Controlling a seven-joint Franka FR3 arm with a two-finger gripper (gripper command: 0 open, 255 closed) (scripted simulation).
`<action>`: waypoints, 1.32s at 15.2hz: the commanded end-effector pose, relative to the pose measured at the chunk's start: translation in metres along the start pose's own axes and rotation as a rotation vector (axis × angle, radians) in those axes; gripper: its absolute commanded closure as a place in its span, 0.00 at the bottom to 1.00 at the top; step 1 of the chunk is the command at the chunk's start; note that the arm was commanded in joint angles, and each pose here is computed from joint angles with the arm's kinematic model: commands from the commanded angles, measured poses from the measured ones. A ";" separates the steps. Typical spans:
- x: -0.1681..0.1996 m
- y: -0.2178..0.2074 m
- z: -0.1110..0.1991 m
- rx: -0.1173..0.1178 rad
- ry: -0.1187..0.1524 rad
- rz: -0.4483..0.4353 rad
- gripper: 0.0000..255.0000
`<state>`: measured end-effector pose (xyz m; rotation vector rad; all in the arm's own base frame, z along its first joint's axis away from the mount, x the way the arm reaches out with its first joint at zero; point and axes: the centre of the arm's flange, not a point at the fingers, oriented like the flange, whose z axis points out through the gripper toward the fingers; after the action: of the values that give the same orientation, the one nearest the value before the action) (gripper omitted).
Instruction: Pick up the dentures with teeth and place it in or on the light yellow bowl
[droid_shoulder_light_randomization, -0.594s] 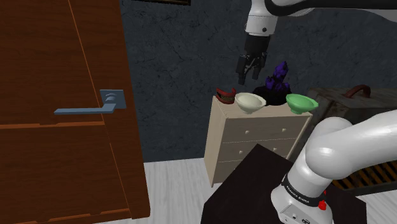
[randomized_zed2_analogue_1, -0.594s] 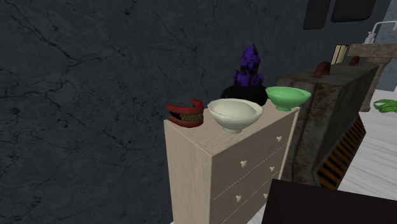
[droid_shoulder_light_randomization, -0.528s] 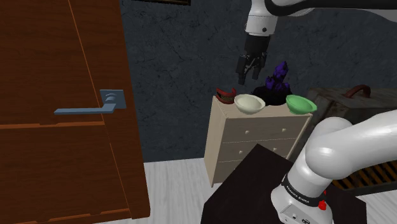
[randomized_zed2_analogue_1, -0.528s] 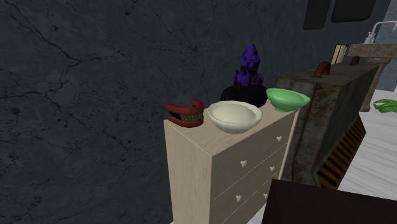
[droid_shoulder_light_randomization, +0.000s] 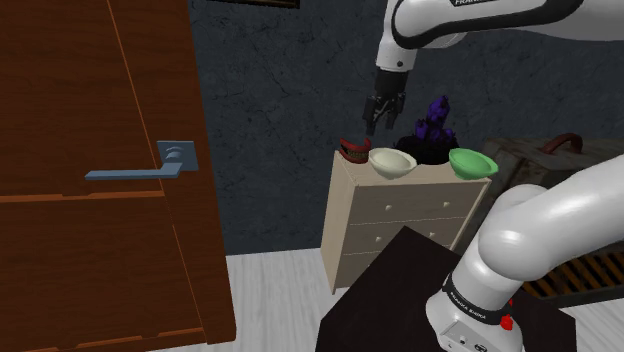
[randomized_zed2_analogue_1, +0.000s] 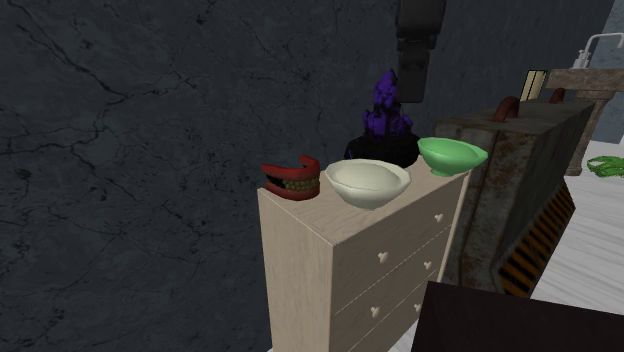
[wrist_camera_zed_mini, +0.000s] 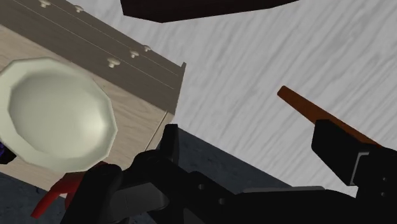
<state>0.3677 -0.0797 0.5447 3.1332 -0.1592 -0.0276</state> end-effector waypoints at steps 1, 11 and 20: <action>0.017 0.019 0.011 0.005 0.003 -0.001 0.00; 0.102 0.104 0.071 0.035 0.009 0.000 0.00; 0.179 0.179 0.127 0.062 0.015 0.000 0.00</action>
<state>0.5183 -0.2653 0.4223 3.1918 -0.1649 -0.0005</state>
